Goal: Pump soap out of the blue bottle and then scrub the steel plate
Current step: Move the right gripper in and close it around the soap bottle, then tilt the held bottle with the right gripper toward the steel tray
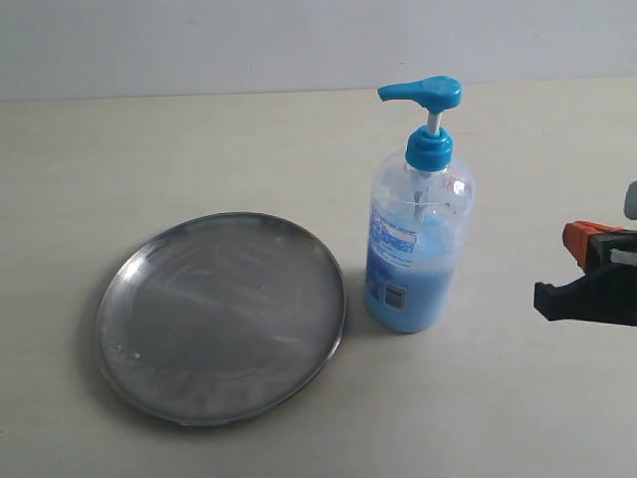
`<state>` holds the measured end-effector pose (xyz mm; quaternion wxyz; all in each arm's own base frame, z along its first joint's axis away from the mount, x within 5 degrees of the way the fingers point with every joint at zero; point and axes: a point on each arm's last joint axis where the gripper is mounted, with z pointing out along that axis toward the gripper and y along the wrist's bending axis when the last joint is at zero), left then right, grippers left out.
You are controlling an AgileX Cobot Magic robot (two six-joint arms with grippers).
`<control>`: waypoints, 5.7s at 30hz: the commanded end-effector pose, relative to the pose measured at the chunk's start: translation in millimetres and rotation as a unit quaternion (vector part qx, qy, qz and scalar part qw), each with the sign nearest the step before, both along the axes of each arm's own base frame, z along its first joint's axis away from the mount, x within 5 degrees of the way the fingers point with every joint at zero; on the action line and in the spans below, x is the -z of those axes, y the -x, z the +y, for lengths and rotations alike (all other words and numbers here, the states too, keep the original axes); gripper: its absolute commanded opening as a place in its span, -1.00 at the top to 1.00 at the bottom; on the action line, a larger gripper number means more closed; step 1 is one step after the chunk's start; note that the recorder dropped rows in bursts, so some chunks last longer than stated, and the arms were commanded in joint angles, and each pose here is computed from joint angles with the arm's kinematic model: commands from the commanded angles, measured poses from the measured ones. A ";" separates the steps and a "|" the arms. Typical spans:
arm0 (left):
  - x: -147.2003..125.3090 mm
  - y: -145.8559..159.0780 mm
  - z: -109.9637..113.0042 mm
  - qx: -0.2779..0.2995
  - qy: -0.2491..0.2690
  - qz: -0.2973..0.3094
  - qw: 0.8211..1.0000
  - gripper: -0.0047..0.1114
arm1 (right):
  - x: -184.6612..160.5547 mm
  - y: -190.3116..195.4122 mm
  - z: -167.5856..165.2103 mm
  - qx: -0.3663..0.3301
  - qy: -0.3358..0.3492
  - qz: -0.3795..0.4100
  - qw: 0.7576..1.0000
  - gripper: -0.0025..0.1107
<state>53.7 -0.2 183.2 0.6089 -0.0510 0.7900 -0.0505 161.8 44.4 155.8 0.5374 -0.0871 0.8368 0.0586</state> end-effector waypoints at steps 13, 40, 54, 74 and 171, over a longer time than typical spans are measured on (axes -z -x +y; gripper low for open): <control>0.2 0.0 0.2 0.000 -0.004 -0.004 1.000 0.90 | -4.0 22.1 20.9 -0.140 -0.068 -0.070 0.985 0.82; 0.2 0.0 0.2 0.000 -0.004 -0.004 1.000 0.90 | 2.7 -20.2 48.2 -0.214 -0.057 -0.034 0.975 -0.89; 0.2 0.0 0.2 0.000 -0.004 -0.004 1.000 0.90 | 6.7 -26.3 49.2 -0.201 -0.072 -0.018 0.977 -0.89; 0.2 0.0 0.2 0.000 -0.004 -0.004 1.000 0.90 | 18.1 -37.8 54.2 -0.197 -0.087 0.014 0.976 -0.89; 0.2 0.0 0.2 0.000 -0.004 -0.004 1.000 0.90 | -9.2 -80.4 128.5 -0.193 0.079 -0.008 0.978 0.96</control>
